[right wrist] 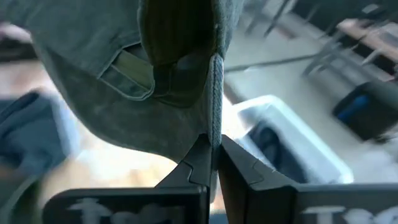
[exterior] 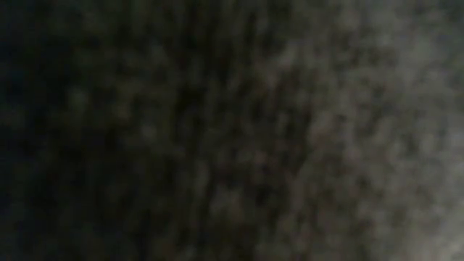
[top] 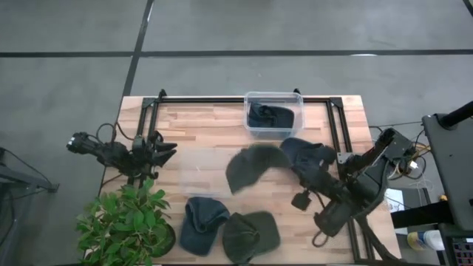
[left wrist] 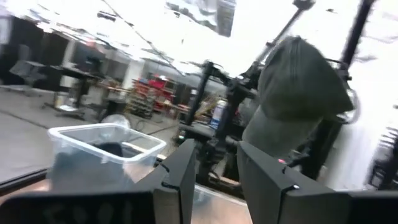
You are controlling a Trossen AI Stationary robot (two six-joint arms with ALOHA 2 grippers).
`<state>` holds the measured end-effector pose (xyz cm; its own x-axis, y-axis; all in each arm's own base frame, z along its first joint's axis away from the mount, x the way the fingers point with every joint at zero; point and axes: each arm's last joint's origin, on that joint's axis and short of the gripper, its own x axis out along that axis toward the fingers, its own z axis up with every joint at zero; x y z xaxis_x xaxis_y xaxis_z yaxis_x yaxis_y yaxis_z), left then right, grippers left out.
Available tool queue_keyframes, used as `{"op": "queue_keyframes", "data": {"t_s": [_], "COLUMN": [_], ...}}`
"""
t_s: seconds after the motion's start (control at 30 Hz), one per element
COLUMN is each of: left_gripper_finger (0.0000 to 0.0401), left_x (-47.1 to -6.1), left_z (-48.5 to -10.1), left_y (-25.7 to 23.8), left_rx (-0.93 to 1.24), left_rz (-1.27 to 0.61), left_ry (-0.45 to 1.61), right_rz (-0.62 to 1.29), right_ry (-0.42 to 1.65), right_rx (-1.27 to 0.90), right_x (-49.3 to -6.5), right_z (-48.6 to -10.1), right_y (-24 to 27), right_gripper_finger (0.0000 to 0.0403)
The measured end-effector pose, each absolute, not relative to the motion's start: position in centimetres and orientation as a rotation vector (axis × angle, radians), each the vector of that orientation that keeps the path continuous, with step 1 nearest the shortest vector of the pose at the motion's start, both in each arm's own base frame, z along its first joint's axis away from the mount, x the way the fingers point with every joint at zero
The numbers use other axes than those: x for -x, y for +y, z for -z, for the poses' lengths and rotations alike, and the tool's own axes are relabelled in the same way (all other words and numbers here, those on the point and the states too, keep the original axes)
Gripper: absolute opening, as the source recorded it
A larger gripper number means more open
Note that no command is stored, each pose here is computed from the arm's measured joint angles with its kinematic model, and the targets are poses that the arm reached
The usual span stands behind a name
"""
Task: Pick & Place hat
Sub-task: Put the right gray cap into the bottom transparent bin
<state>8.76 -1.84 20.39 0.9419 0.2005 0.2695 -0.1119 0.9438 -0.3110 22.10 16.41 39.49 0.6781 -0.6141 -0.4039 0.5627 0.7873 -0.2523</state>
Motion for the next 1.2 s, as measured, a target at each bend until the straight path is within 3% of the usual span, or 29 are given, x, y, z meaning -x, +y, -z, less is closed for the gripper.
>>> {"op": "queue_keyframes", "data": {"t_s": [0.17, 0.57, 0.83, 1.07, 1.2], "left_gripper_finger": [0.0112, 0.0112, 0.0112, 0.0115, 0.0129], "left_x": [-8.7, -8.8, -9.1, -9.0, -9.1], "left_z": [-20.3, -20.2, -20.2, -20.3, -20.3], "left_y": [-1.4, -1.5, -1.6, -1.2, -1.4], "left_rx": [0.275, 0.234, 0.213, 0.161, 0.135], "left_rz": [-0.309, -0.304, -0.309, -0.512, -0.437], "left_ry": [-0.297, -0.279, -0.266, -0.246, -0.246], "right_rz": [0.761, 0.845, 0.683, 0.695, 0.647], "right_ry": [0.44, 0.432, 0.305, 0.328, 0.357], "right_rx": [0.172, 0.299, 0.154, 0.133, 0.121], "right_x": [-24.7, -32.1, -36.8, -39.3, -40.6], "right_z": [-39.6, -40.0, -40.9, -39.1, -37.6], "right_y": [14.4, 9.4, 5.4, 2.7, 2.0], "right_gripper_finger": [0.0011, 0.0011, 0.0012, 0.0012, 0.0012]}}
